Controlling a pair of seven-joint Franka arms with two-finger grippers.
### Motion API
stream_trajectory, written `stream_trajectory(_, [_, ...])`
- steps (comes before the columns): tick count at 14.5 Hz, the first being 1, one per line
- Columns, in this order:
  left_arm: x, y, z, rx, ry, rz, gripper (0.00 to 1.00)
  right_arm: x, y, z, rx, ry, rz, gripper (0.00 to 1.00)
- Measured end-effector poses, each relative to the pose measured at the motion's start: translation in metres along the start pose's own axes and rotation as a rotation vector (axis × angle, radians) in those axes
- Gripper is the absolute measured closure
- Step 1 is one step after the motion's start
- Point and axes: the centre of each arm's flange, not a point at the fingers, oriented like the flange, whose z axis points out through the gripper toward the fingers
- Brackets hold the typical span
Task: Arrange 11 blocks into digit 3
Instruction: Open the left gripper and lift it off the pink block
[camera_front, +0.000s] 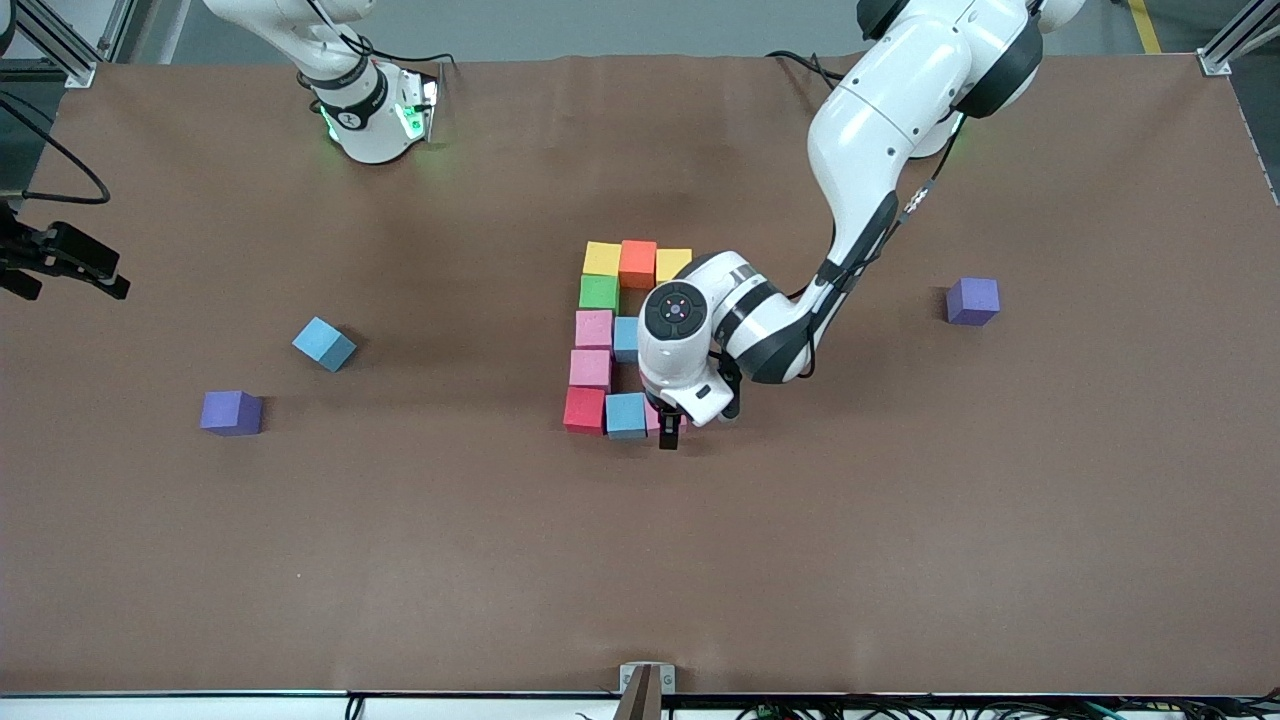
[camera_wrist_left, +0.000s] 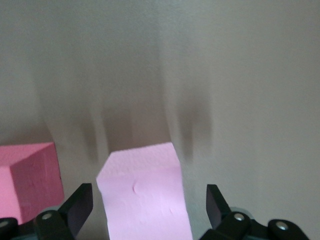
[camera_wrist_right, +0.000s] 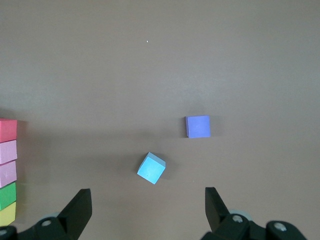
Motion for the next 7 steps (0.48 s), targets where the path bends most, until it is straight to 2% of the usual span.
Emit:
stream_trajectory(4, [-0.015,0.0,-0.078,-0.035,-0.018,0.05,0.0,0.0,0.0,0.0,0.0,0.0,0.0,0.0])
stream_trajectory(7, [-0.006,-0.004,-0.165,-0.051,0.029,0.23,0.0,0.0,0.0,0.0,0.0,0.001,0.0,0.0])
